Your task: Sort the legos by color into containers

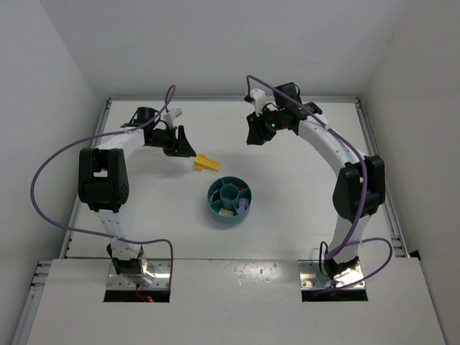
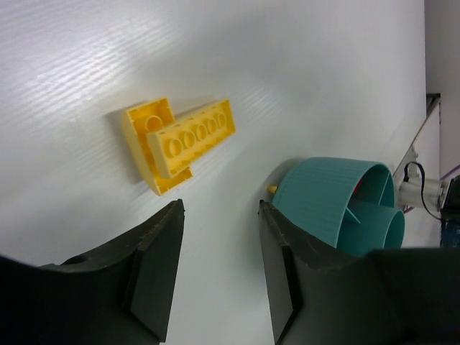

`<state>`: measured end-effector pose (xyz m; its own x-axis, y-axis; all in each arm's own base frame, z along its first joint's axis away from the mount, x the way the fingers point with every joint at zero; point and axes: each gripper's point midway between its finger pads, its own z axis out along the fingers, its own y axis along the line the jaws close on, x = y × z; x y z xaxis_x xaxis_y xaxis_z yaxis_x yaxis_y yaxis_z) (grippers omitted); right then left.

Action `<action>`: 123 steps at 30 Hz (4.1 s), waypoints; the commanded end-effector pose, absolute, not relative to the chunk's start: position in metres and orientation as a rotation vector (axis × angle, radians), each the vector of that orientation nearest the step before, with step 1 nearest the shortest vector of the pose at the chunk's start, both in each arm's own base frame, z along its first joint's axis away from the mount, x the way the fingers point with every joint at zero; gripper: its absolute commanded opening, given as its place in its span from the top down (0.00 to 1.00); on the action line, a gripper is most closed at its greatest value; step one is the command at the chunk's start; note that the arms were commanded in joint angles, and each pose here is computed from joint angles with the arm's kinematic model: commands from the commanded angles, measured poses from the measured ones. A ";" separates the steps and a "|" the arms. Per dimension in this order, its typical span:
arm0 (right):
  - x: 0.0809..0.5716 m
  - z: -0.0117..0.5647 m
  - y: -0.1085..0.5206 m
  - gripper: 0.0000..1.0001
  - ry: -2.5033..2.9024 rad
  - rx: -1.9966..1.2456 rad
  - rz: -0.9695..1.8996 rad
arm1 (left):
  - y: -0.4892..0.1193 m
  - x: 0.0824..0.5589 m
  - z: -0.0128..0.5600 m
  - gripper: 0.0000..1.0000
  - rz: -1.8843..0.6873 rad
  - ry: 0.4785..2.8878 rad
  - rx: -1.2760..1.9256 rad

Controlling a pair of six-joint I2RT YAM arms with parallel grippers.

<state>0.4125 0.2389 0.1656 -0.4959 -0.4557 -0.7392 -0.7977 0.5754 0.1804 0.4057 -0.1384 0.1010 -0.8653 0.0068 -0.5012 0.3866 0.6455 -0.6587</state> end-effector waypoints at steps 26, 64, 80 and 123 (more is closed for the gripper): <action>0.416 0.191 0.235 0.63 2.065 -1.022 0.601 | -0.152 0.454 0.067 0.51 -1.203 2.350 0.265; 0.417 0.187 0.232 0.63 2.070 -1.035 0.572 | -0.180 0.431 0.048 0.84 -1.272 2.394 0.329; 0.415 0.184 0.235 0.63 2.071 -1.043 0.598 | -0.160 0.453 0.164 0.96 -1.062 2.149 0.431; 0.431 0.156 0.198 0.62 2.196 -0.819 0.395 | -0.228 0.296 0.253 0.98 0.075 1.639 1.244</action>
<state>0.4224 0.2013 0.1249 -0.5714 -0.4603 -0.6794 -0.6785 0.7307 0.0756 0.2948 -0.2243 0.2481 0.0439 0.7170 -0.6956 0.6992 0.4753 0.5340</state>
